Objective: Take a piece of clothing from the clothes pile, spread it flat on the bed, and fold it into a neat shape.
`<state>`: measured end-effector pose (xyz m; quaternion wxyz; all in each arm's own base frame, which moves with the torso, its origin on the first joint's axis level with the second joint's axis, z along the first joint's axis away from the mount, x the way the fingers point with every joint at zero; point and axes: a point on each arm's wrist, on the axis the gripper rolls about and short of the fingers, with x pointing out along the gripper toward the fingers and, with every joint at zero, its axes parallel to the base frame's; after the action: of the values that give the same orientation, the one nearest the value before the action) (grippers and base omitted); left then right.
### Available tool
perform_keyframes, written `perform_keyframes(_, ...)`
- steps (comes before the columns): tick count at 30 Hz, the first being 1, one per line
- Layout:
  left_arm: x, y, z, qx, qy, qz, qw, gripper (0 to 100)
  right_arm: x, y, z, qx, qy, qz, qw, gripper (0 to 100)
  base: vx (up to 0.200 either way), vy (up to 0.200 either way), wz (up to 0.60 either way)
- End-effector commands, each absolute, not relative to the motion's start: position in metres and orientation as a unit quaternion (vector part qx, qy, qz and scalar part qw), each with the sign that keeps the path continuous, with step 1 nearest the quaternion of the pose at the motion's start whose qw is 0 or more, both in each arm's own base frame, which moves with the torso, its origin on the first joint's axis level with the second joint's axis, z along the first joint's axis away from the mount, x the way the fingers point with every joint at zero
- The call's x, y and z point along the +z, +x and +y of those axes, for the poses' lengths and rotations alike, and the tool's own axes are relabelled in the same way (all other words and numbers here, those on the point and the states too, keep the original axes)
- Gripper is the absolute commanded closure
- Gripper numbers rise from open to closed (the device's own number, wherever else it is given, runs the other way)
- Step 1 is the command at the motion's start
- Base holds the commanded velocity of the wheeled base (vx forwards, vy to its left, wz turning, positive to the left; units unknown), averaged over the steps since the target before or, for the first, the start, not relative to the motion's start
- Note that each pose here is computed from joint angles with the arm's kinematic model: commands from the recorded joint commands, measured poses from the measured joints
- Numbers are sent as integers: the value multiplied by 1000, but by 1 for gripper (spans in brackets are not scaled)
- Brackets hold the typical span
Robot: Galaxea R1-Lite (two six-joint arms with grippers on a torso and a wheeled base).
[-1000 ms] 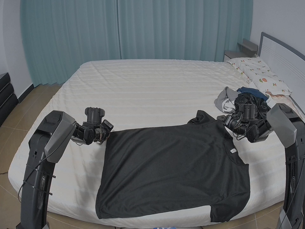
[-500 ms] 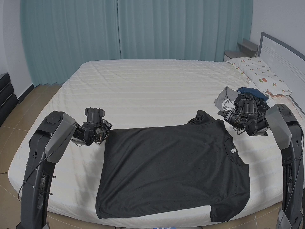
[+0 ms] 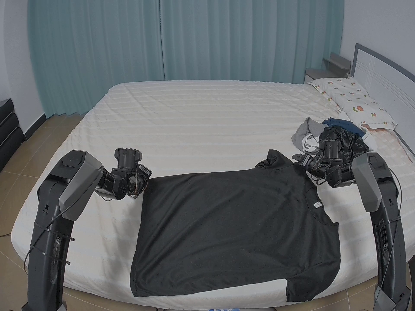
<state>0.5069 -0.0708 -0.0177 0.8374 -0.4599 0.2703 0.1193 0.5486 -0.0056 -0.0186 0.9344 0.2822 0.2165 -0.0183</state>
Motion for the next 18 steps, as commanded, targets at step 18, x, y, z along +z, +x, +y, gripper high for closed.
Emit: perform_keyframes(18,-4,490,-68,118,-459,266,839,100,-6,524,-20,-36,275,223,935,100,0,0,0)
